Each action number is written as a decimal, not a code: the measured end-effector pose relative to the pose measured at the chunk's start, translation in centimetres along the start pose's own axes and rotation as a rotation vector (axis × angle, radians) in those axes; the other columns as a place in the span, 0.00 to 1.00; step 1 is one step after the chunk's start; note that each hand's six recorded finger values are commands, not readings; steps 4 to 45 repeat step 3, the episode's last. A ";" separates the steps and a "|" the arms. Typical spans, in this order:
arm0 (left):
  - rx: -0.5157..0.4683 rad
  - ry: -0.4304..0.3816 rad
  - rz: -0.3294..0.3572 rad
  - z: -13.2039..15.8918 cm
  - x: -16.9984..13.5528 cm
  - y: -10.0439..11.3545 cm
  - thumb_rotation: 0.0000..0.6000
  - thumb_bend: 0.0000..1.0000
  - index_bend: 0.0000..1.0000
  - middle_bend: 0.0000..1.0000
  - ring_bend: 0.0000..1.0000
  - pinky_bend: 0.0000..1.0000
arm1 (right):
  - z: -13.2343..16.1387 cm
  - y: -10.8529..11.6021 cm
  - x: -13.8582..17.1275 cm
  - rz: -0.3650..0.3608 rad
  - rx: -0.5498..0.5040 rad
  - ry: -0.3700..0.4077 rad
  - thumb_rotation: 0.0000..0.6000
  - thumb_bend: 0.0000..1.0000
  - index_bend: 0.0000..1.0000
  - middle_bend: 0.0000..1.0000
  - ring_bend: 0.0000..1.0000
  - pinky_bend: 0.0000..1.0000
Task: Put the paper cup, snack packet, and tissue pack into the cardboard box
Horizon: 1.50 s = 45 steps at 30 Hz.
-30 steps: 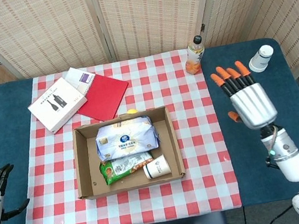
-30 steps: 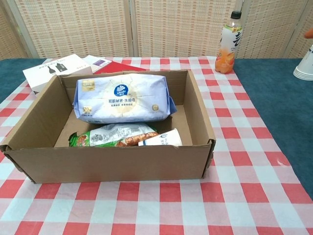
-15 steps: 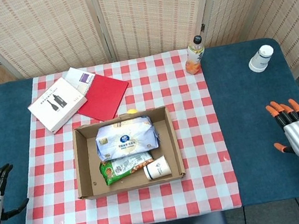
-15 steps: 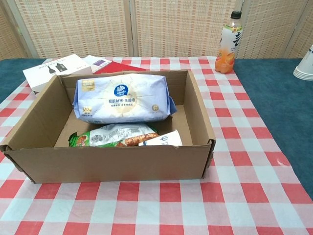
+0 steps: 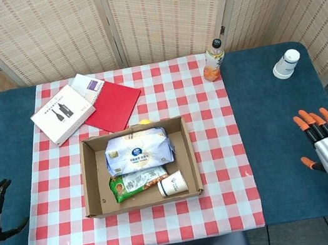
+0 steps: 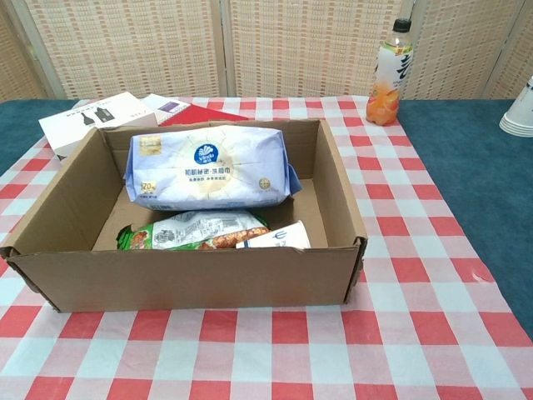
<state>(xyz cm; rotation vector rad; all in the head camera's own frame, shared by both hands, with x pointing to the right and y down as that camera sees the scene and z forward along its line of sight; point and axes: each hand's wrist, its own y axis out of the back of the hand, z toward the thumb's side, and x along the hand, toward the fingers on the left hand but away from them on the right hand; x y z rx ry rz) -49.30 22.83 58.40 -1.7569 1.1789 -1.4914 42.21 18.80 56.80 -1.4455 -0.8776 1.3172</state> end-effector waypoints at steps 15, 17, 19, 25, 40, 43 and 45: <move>0.002 -0.002 -0.002 0.1 -0.1 -0.1 1.00 0.21 0.04 0.01 0.00 0.23 | -0.1 0.1 -0.1 -0.006 -0.007 0.001 1.00 0.00 0.00 0.00 0.00 0.00; 0.002 -0.002 -0.002 0.1 -0.1 -0.1 1.00 0.21 0.04 0.01 0.00 0.23 | -0.1 0.1 -0.1 -0.006 -0.007 0.001 1.00 0.00 0.00 0.00 0.00 0.00; 0.002 -0.002 -0.002 0.1 -0.1 -0.1 1.00 0.21 0.04 0.01 0.00 0.23 | -0.1 0.1 -0.1 -0.006 -0.007 0.001 1.00 0.00 0.00 0.00 0.00 0.00; 0.002 -0.002 -0.002 0.1 -0.1 -0.1 1.00 0.21 0.04 0.01 0.00 0.23 | -0.1 0.1 -0.1 -0.006 -0.007 0.001 1.00 0.00 0.00 0.00 0.00 0.00; 0.002 -0.002 -0.002 0.1 -0.1 -0.1 1.00 0.21 0.04 0.01 0.00 0.23 | -0.1 0.1 -0.1 -0.006 -0.007 0.001 1.00 0.00 0.00 0.00 0.00 0.00; 0.002 -0.002 -0.002 0.1 -0.1 -0.1 1.00 0.21 0.04 0.01 0.00 0.23 | -0.1 0.1 -0.1 -0.006 -0.007 0.001 1.00 0.00 0.00 0.00 0.00 0.00; 0.002 -0.002 -0.002 0.1 -0.1 -0.1 1.00 0.21 0.04 0.01 0.00 0.23 | -0.1 0.1 -0.1 -0.006 -0.007 0.001 1.00 0.00 0.00 0.00 0.00 0.00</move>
